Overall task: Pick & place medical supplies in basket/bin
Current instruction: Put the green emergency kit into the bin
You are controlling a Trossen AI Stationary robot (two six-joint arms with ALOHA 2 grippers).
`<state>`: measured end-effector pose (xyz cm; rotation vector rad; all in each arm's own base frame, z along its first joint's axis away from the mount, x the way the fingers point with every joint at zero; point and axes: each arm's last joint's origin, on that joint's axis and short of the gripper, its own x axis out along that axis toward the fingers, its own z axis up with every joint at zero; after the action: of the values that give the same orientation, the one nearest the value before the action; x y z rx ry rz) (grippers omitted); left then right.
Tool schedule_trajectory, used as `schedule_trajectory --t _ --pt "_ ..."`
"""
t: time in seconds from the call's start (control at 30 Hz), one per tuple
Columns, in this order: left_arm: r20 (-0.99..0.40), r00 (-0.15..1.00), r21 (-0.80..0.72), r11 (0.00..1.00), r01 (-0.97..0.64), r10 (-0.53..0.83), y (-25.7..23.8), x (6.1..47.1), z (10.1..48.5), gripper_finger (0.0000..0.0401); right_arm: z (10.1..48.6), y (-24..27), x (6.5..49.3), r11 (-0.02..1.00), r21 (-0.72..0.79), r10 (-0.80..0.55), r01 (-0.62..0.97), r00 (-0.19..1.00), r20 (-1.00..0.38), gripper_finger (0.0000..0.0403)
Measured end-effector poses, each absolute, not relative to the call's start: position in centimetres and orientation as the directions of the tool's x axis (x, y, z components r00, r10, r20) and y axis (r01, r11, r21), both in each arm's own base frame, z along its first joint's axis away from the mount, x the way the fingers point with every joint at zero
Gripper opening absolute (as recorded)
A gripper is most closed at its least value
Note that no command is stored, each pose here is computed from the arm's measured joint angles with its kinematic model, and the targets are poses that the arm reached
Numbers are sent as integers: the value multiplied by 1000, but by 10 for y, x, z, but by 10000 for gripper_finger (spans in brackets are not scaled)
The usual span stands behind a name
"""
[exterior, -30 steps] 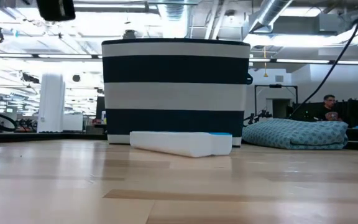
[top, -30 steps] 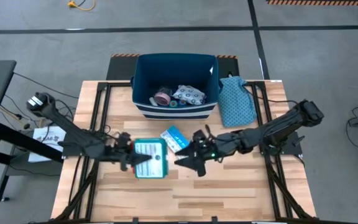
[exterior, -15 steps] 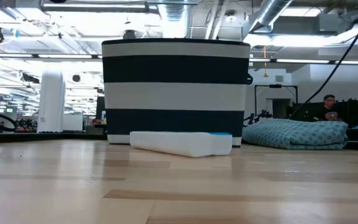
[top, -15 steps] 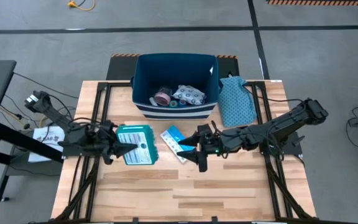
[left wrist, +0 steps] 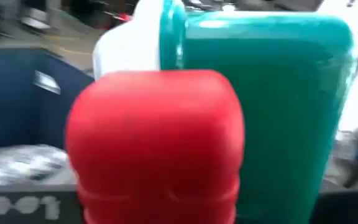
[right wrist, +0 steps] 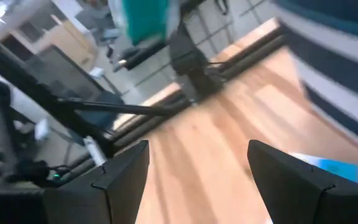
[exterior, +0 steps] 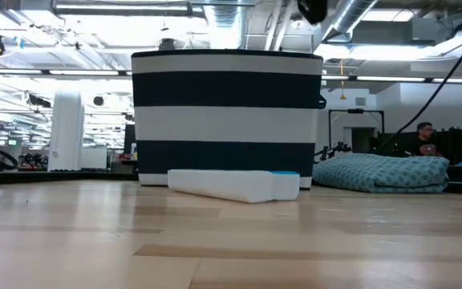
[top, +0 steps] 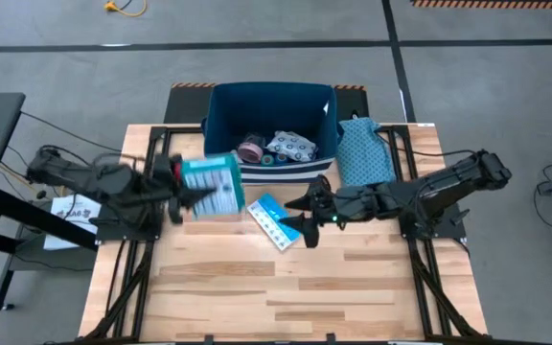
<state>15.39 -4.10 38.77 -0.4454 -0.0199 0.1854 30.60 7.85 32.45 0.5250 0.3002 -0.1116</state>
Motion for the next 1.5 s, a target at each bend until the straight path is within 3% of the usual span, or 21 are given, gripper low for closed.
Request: schedule_trajectory --t 0.17,0.37,0.67,0.97,1.5 --pt "-54 949 -369 877 -307 310 -6 155 426 184 330 53 296 889 390 -96 241 930 -356 266" --pt "-103 936 -317 881 -351 336 38 176 446 184 348 20 281 919 276 -189 282 929 -320 266" --pt "-234 933 -336 878 -342 274 127 228 438 184 373 -23 253 932 233 -219 277 944 -247 266" --pt "-322 912 -382 846 -372 256 196 258 433 184 361 -47 236 907 176 -287 383 866 -410 266" --pt "-524 822 -296 858 -420 222 227 281 421 184 356 -60 231 903 96 -333 418 824 -459 266"
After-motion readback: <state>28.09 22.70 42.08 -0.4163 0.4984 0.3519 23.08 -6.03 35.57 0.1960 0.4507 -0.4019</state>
